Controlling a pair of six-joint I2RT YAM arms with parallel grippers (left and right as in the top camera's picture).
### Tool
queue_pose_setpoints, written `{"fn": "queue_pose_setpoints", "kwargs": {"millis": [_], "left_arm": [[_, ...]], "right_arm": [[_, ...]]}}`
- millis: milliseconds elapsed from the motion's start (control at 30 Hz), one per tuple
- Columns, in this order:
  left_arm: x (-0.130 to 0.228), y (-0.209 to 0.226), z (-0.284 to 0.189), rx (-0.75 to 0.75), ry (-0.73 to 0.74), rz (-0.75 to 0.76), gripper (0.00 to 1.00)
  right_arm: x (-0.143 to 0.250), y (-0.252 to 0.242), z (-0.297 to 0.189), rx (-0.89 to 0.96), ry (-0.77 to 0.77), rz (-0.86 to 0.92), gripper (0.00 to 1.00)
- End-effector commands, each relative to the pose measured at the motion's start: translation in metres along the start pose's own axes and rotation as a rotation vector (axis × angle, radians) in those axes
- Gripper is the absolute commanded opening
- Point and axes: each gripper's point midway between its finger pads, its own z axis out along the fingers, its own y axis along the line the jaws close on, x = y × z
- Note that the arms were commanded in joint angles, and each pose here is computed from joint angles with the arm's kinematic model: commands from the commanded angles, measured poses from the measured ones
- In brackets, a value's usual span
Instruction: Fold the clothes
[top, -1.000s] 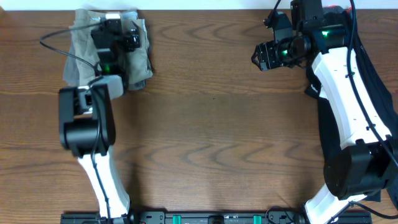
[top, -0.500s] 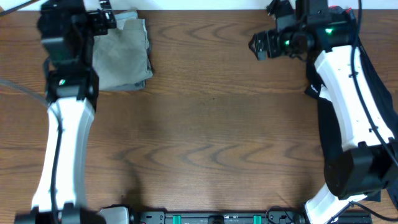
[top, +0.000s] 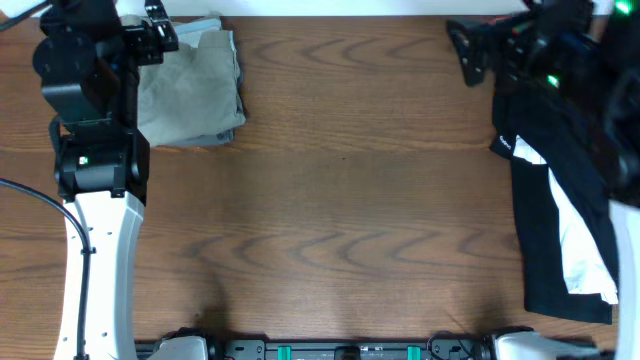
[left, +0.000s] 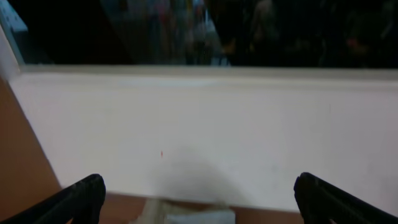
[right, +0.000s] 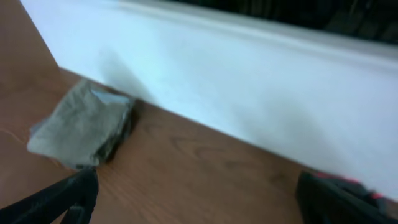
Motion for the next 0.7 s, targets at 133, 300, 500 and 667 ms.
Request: {"fn": "queue_pose_setpoints", "kwargs": {"millis": [133,300,500,667], "left_arm": [[0.046,0.004,-0.006,-0.015,0.195,-0.003,0.98],[0.096,0.004,-0.022,-0.018,0.411,0.002,0.98],[0.148,0.006,-0.053,-0.022,0.657,0.008,0.98],[0.176,0.006,-0.078,-0.024,0.811,0.012,0.98]], "right_arm": [[0.019,-0.012,-0.015,0.085,0.075,0.017,0.99],[0.034,-0.022,-0.015,0.142,0.129,0.026,0.99],[0.051,-0.031,-0.006,0.184,0.121,0.018,0.99],[0.056,-0.034,-0.002,0.205,-0.07,-0.018,0.99]]}}
